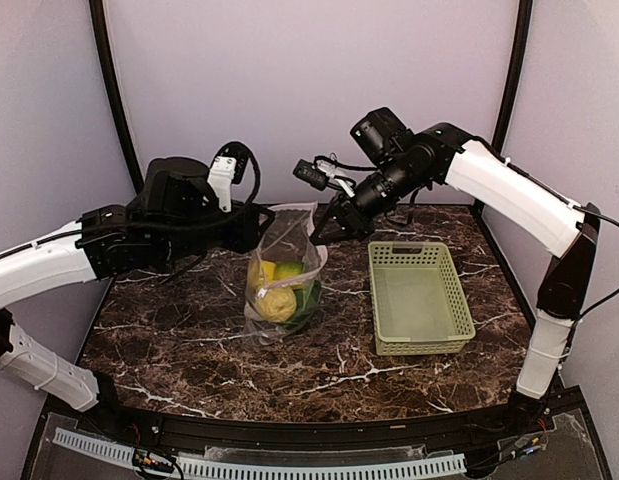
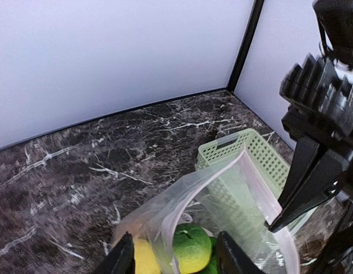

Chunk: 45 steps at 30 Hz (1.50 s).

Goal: Place the food in the zip-top bag and seal the zipper
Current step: Adjust the zipper food storage bag at the center of the board, then hold the zipper food storage bag at the center of the board.

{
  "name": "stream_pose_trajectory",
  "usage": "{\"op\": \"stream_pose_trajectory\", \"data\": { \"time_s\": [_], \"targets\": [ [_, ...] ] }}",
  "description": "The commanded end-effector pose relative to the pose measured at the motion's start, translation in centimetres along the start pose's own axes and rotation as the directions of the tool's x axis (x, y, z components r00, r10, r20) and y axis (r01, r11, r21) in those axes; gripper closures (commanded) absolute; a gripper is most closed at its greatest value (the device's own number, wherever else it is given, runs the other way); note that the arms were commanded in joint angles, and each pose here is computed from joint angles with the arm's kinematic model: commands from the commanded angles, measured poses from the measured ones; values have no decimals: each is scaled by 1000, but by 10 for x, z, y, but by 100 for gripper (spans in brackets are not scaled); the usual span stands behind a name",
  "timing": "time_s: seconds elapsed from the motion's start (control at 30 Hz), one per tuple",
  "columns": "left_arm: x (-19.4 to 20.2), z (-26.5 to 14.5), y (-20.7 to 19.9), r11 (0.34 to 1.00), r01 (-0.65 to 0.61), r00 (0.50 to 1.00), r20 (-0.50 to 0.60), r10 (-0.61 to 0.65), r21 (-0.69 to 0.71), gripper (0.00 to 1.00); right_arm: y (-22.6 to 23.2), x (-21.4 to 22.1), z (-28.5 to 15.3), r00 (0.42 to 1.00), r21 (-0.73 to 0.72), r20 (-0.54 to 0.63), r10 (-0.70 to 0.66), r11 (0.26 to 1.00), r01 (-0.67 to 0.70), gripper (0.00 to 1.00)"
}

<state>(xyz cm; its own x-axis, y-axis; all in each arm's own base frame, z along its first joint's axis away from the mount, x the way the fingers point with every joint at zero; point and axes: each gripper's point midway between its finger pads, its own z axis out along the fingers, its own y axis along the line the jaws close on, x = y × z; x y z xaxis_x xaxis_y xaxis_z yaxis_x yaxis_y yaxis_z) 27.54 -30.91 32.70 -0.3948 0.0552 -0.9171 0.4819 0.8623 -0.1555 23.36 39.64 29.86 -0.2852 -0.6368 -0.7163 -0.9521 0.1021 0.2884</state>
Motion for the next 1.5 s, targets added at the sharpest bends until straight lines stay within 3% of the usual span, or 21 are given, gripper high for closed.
{"op": "stream_pose_trajectory", "data": {
  "time_s": [0.0, 0.13, 0.23, 0.37, 0.6, 0.77, 0.93, 1.07, 1.23, 1.4, 1.47],
  "targets": [
    [-17, -43, -7, 995, -22, 992, 124, 9, 102, 37, 3, -4, 3, 1000, -23, 16, 1, 1000, 0, 100],
    [-2, -68, -13, 983, -87, 985, 158, 62, 160, 28, 3, -11, -2, 999, -26, 37, 2, 1000, -1, 100],
    [19, -78, -20, 971, -126, 986, 135, 99, 204, 29, 7, -16, -6, 999, -35, 50, 9, 999, -8, 100],
    [48, -91, -38, 942, -161, 986, 97, 138, 296, 38, 9, -21, -12, 998, -26, 63, 2, 1000, 0, 100],
    [90, -96, -74, 869, -357, 933, 79, 352, 344, 31, 8, -17, -10, 999, -23, 52, 12, 1000, -11, 99],
    [109, -78, -79, 842, -475, 875, 34, 483, 256, 30, 7, -14, -11, 999, -7, 49, 9, 1000, -9, 99],
    [106, -58, -50, 852, -523, 852, -19, 523, -15, 33, 8, -14, -14, 999, 7, 51, 5, 1000, -5, 99],
    [93, -61, -36, 882, -459, 886, 22, 464, -109, 38, 8, -12, -15, 999, 10, 50, 4, 1000, -5, 99],
    [90, -70, -23, 904, -408, 902, 98, 421, -130, 52, 10, -11, -15, 999, 3, 49, 6, 1000, -6, 98],
    [78, -82, -19, 931, -352, 907, 210, 365, -99, 81, 11, -10, -15, 999, -2, 48, 8, 1000, -8, 96],
    [78, -84, -17, 931, -352, 903, 224, 365, -100, 90, 13, -11, -18, 999, -2, 52, 2, 1000, -2, 88]
  ]
}}
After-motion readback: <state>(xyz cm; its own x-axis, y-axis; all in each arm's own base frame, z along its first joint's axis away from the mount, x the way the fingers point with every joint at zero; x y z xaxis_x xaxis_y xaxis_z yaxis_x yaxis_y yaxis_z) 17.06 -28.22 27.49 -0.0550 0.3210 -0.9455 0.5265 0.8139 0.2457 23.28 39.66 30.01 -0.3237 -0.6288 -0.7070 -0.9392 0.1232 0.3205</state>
